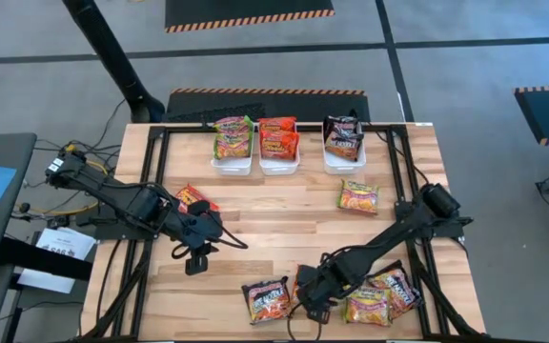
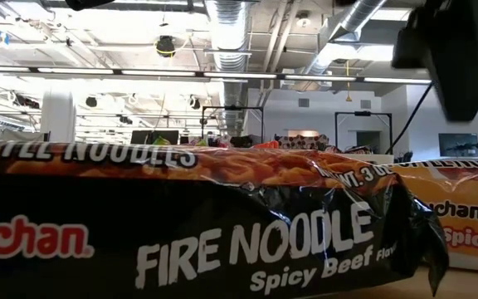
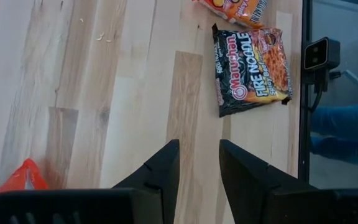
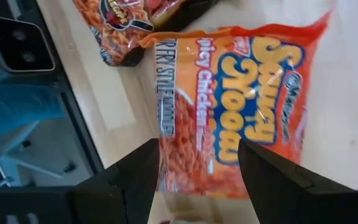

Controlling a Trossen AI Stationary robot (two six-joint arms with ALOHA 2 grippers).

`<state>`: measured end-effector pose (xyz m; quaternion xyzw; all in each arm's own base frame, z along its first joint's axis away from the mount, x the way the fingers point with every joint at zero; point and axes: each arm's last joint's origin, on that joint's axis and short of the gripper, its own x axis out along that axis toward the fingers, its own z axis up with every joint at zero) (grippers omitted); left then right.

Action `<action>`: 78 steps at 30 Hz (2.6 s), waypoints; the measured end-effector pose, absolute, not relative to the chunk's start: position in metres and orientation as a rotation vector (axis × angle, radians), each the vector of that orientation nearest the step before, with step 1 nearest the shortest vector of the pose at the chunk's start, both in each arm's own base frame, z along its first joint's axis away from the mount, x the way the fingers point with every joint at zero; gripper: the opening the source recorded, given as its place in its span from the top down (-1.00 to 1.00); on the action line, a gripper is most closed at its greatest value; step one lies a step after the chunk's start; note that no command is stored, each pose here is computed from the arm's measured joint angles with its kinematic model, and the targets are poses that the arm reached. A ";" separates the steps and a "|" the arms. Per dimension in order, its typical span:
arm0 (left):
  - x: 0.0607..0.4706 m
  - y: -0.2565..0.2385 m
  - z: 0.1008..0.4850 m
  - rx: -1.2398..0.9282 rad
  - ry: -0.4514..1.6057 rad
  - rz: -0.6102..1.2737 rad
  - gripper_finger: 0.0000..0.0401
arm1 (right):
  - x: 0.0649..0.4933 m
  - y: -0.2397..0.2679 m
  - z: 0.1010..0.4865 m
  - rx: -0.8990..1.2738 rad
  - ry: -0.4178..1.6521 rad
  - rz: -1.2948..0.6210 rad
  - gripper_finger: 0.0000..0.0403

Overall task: Sort Maruchan noodles
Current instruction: Put the orange noodle pack into the middle white bin

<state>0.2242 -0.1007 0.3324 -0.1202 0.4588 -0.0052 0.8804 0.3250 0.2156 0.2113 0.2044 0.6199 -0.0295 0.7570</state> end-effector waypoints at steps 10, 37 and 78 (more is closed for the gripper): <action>0.224 -0.101 0.332 -0.251 0.956 -0.011 0.51 | 0.335 0.216 0.180 0.432 1.431 -0.083 -0.21; 0.224 -0.100 0.332 -0.243 0.955 -0.006 0.51 | 0.357 0.207 0.152 0.624 1.514 -0.174 0.95; 0.226 -0.053 0.347 -0.188 0.821 0.199 0.51 | 0.399 0.076 0.245 -0.066 1.532 -0.315 0.98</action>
